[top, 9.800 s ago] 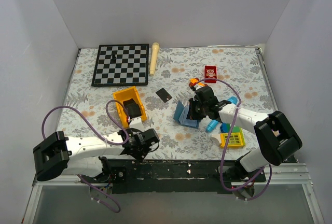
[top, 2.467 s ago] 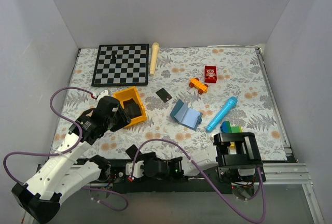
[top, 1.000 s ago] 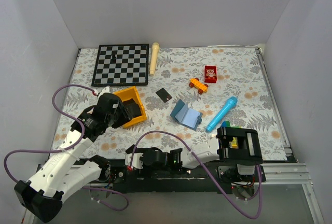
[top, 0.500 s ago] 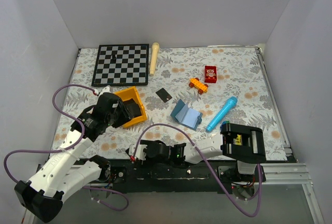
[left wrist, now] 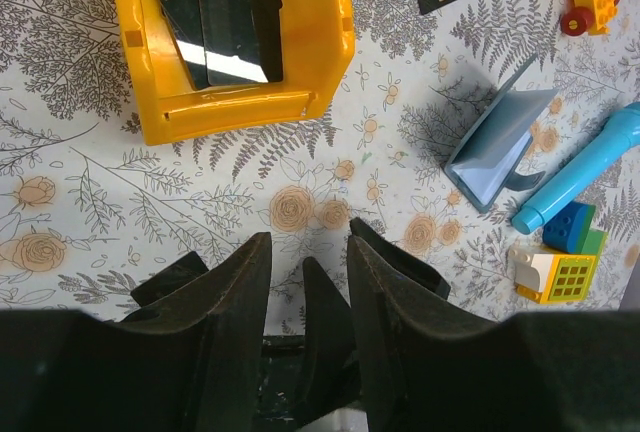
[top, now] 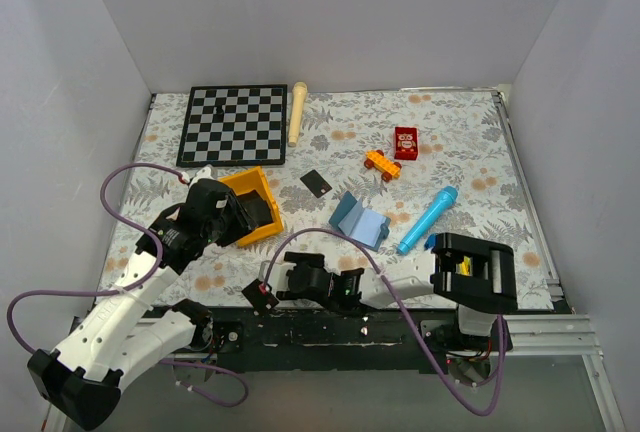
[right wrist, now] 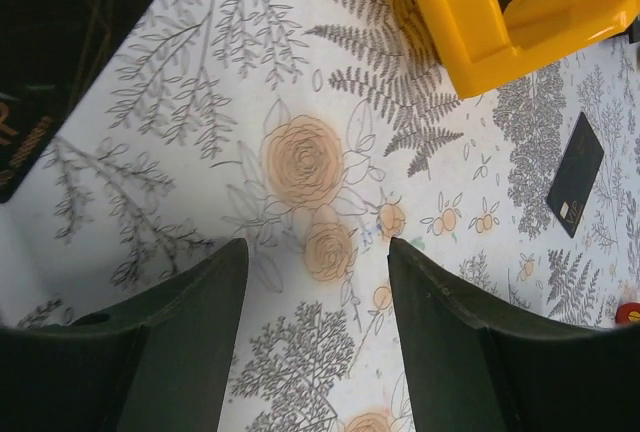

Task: Put the credit cards into the card holder
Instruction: Move the credit card to the corner of the board, then pick up the credit card at the corner of the board.

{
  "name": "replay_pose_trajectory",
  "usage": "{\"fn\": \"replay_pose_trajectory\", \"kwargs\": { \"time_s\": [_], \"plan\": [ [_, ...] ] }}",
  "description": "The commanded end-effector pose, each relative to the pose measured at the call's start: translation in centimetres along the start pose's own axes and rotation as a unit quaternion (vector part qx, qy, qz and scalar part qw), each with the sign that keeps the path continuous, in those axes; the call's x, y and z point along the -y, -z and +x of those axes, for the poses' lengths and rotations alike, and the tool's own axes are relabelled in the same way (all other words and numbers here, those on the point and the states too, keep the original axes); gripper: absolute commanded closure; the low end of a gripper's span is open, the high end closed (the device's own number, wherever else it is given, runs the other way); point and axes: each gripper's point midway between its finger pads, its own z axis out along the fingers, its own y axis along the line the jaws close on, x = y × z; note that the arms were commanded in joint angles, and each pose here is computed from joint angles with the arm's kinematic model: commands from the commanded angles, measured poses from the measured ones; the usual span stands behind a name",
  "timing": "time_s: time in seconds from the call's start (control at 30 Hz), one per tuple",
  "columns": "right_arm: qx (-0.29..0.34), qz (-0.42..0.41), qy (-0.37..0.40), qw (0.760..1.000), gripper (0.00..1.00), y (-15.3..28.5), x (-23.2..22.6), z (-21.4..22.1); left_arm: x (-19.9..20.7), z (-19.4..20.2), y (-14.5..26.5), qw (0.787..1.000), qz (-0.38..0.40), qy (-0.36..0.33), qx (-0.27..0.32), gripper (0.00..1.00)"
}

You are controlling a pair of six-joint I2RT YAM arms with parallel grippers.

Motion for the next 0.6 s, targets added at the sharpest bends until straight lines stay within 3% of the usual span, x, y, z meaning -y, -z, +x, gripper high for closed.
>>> {"fn": "replay_pose_trajectory", "kwargs": {
  "time_s": [0.0, 0.3, 0.57],
  "plan": [
    [0.017, -0.004, 0.024, 1.000, 0.33, 2.1, -1.3, -1.2, -0.1, -0.1, 0.0, 1.000, 0.006, -0.001, 0.005, 0.64],
    [0.034, -0.047, 0.034, 0.998, 0.32, 4.4, -4.7, -2.4, -0.2, 0.1, -0.1, 1.000, 0.009, 0.000, 0.003, 0.64],
    [0.022, -0.073, 0.057, 0.995, 0.32, 3.8, -7.3, -1.7, -0.1, 0.2, 0.0, 1.000, 0.012, 0.002, 0.003, 0.64]
  ]
}}
